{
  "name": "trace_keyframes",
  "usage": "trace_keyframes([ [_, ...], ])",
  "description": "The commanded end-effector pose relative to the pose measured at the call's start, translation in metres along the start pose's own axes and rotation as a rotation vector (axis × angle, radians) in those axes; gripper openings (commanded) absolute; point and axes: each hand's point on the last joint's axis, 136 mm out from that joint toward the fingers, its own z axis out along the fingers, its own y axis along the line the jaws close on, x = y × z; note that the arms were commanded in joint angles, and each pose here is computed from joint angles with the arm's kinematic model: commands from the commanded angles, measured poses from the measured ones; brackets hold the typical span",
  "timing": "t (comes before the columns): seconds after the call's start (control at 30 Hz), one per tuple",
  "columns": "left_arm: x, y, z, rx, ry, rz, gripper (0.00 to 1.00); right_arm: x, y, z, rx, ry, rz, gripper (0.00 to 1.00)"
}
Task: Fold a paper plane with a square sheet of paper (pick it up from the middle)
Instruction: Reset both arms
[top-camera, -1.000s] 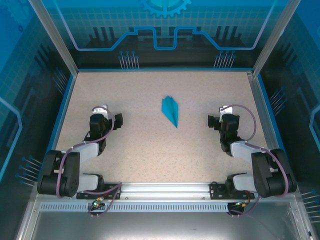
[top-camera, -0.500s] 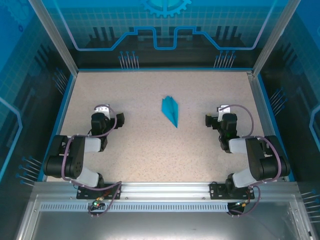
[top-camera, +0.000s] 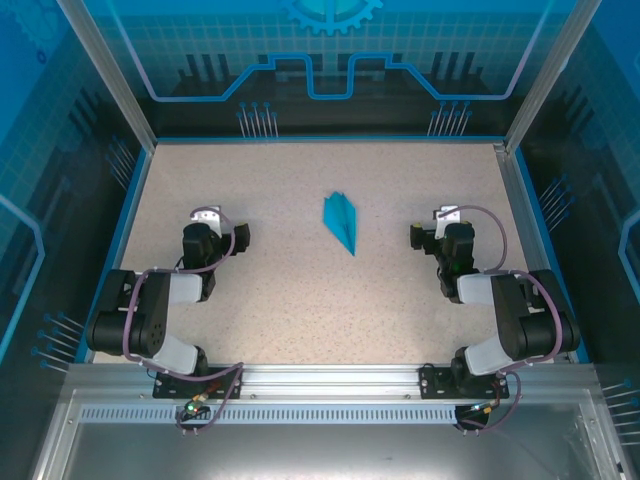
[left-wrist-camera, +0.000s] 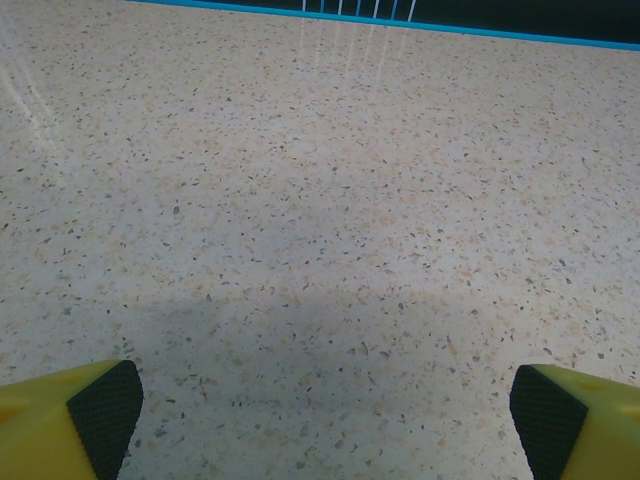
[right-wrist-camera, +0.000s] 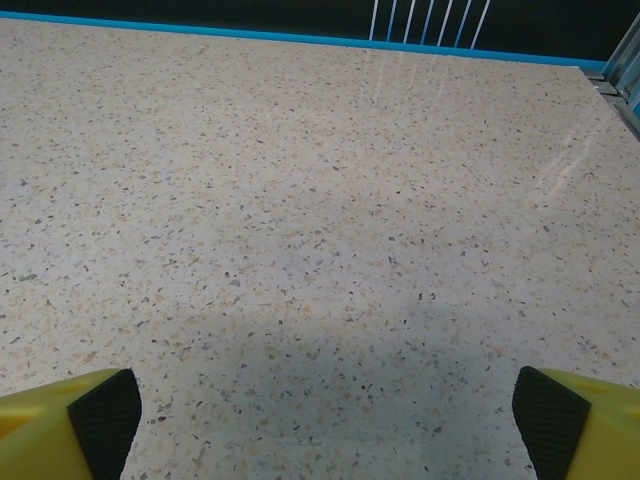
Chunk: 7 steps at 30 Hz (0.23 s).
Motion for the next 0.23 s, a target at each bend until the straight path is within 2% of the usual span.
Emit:
trace_keyframes([
  [0.0, -0.012, -0.0076, 0.0039, 0.028, -0.029, 0.025, 0.98, -0.0128, 0.0008, 0.0028, 0.0, -0.037, -0.01, 0.99],
  [0.2, -0.0122, -0.0076, 0.0036, 0.027, -0.031, 0.026, 0.98, -0.0126, 0.0018, 0.002, -0.007, -0.041, -0.011, 1.0],
])
